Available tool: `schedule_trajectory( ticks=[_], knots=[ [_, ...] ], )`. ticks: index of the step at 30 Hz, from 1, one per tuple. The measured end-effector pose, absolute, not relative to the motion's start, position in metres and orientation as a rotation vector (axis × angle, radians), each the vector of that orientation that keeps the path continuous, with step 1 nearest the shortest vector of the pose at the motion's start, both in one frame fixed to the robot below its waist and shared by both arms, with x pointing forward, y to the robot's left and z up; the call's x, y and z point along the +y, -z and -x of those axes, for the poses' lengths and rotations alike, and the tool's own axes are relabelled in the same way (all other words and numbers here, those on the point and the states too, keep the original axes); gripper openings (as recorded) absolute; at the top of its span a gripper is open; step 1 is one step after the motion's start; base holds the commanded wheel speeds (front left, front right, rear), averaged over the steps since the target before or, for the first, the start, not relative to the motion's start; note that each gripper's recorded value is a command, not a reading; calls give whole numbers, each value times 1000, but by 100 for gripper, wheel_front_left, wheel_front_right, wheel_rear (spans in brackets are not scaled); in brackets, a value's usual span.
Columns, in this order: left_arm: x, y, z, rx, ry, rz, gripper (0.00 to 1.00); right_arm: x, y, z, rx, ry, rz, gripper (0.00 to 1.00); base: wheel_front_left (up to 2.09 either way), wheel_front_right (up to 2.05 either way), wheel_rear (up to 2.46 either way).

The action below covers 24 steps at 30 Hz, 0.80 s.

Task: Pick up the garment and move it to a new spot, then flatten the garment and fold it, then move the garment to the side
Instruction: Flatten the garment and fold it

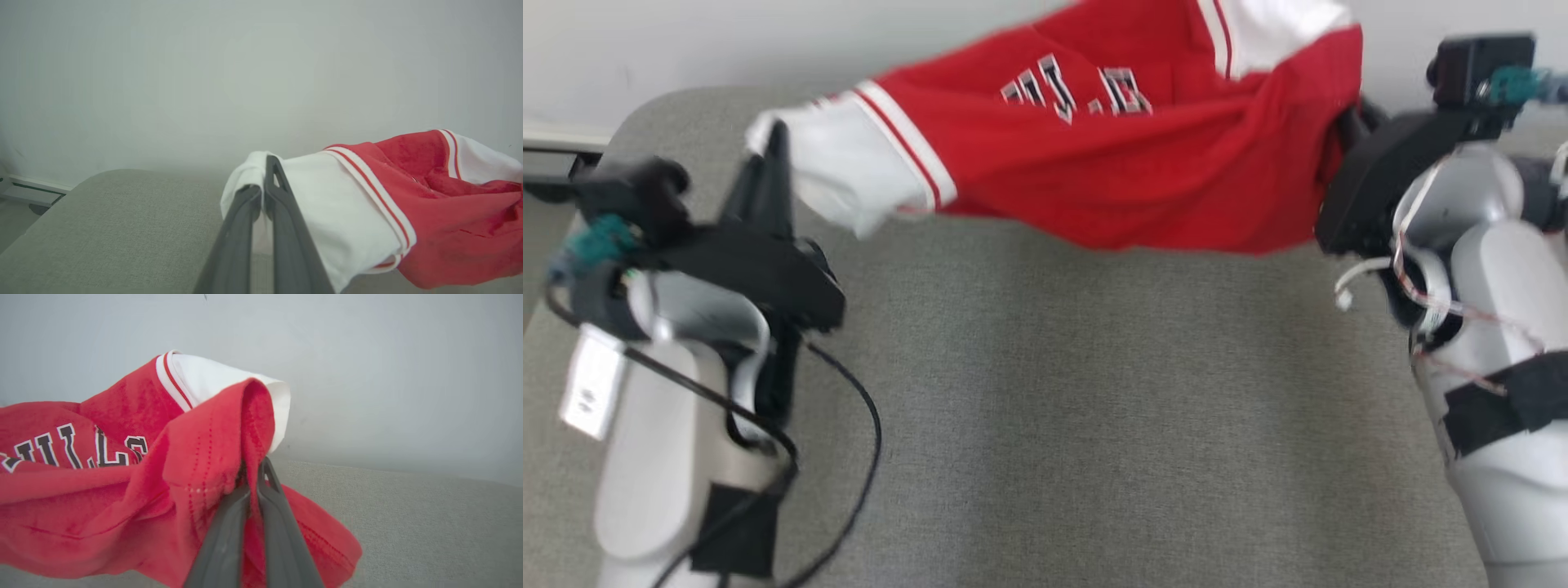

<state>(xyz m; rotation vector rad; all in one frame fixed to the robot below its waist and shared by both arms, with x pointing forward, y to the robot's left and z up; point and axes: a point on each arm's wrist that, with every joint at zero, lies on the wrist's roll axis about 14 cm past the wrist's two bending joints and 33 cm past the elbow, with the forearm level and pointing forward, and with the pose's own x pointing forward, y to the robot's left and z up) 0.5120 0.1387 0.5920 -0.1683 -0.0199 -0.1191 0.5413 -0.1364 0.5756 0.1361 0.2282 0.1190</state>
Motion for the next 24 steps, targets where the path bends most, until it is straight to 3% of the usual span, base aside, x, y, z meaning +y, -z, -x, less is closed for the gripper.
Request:
schedule_trajectory(
  ticks=[7, 8, 9, 10, 24],
  knots=[
    [112, -512, -476, 181, 192, 149, 0, -160, -491, -494, 433, -93, -80, 0, 0, 0, 0],
    [110, -504, -471, 203, 197, 147, 0, -161, -479, -486, 470, -94, -76, 5, 0, 0, 0],
    [109, -498, -467, 220, 202, 146, 0, -162, -470, -478, 500, -97, -72, 47, 0, 0, 0],
    [107, -494, -464, 224, 205, 146, 0, -163, -462, -472, 521, -94, -74, 100, 0, 0, 0],
    [103, -494, -445, 222, 220, 140, 0, -170, -466, -430, 579, -119, -17, 100, 0, 0, 0]
  ],
)
